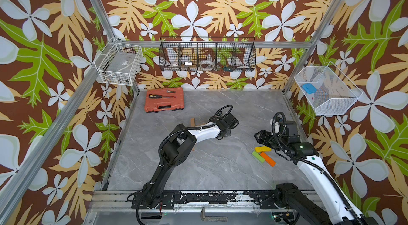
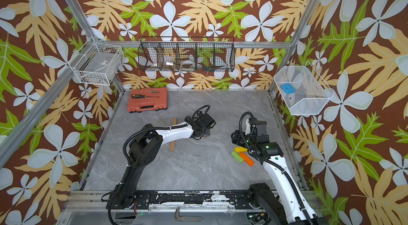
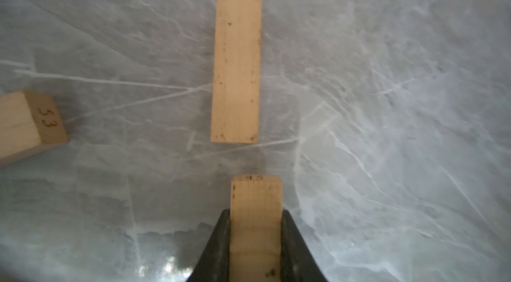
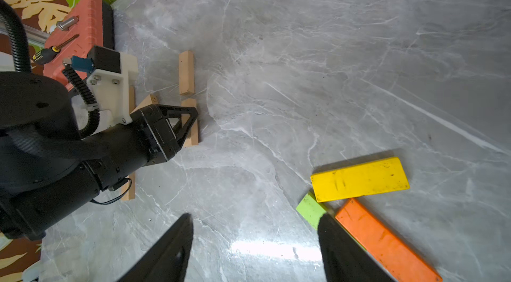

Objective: Assemble the letter k with building blocks
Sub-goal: Place the building block at the center of the board.

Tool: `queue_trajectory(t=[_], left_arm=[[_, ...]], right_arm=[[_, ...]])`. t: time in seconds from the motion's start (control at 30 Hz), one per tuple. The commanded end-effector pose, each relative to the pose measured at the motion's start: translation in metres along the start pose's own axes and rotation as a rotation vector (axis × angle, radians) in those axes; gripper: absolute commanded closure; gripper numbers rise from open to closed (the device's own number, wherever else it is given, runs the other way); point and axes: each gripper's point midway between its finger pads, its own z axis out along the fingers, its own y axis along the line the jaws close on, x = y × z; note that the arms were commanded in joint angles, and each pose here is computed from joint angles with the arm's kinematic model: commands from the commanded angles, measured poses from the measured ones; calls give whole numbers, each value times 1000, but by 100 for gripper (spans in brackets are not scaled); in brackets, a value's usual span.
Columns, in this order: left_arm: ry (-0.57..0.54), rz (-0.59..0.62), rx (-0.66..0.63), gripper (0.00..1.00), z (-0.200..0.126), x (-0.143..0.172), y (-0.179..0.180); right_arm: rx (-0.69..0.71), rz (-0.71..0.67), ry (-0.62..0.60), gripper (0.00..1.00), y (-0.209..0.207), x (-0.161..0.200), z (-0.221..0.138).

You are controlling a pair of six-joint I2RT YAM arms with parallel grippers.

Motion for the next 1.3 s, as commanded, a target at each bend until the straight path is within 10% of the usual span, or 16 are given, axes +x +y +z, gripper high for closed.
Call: queue_trajectory(t=[0.0, 0.37, 1.27], left_arm=[[15, 47, -11, 100, 7, 2, 1], [45, 48, -74, 100, 12, 8, 19], [-56, 9, 91, 57, -45, -33, -6]], right_arm=[[9, 10, -38, 26, 0, -8, -1], [-12, 24, -52, 26, 3, -9, -2], [-9, -1, -49, 26, 16, -11, -7]])
